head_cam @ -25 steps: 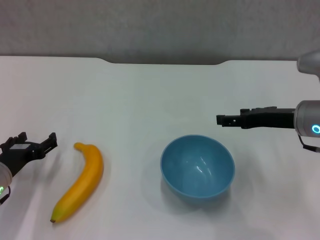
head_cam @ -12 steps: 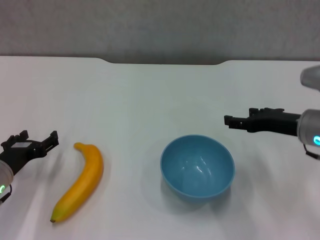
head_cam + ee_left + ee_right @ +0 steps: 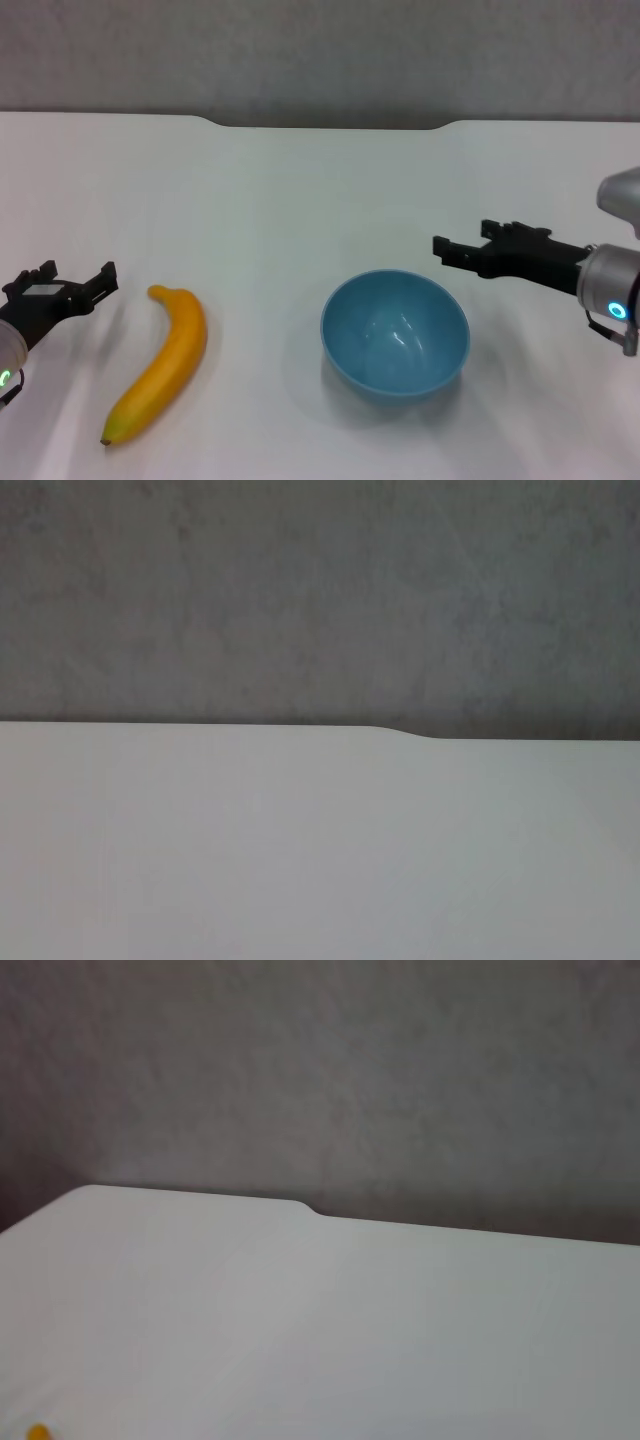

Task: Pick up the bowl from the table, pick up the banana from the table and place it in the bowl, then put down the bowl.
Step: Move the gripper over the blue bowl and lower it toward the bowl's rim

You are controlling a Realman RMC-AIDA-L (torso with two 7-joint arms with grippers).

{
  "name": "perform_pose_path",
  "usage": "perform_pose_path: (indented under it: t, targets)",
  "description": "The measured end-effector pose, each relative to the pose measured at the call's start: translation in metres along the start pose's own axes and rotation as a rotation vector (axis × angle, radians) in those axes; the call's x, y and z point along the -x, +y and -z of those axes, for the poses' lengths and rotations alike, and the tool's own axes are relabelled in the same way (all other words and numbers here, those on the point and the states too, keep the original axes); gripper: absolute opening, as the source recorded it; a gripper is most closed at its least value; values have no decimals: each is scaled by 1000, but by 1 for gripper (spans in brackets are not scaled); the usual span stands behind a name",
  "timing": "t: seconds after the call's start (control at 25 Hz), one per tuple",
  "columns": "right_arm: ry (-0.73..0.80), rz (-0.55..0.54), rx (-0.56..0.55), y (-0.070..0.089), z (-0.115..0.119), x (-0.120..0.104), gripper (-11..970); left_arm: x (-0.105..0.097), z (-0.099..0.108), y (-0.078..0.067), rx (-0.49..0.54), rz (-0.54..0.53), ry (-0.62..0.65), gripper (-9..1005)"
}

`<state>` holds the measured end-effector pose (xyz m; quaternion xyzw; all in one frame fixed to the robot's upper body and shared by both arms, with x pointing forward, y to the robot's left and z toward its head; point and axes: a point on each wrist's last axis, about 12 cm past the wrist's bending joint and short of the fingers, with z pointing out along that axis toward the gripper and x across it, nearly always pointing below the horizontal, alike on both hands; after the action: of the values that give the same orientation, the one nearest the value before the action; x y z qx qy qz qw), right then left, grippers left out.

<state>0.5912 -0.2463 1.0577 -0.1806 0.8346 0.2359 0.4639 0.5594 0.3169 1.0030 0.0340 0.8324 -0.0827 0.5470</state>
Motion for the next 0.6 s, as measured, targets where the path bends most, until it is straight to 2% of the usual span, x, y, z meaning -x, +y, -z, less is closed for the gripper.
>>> perform_pose_path:
  t: [0.2,0.36,0.4,0.6]
  targets:
    - [74,-17,54,9,-14,24,906,-1,0,0,-1,-6,3,893]
    - [152,0,45,13,-24,36,906,1,-1,-1,-7,-7,0,893]
    - [206,-9,27,12,-28,40,905,1,-1,-1,-7,-7,0,893]
    - [282,-42,-7,8,-32,45,906,5,-3,-5,-22,-10,-12,894]
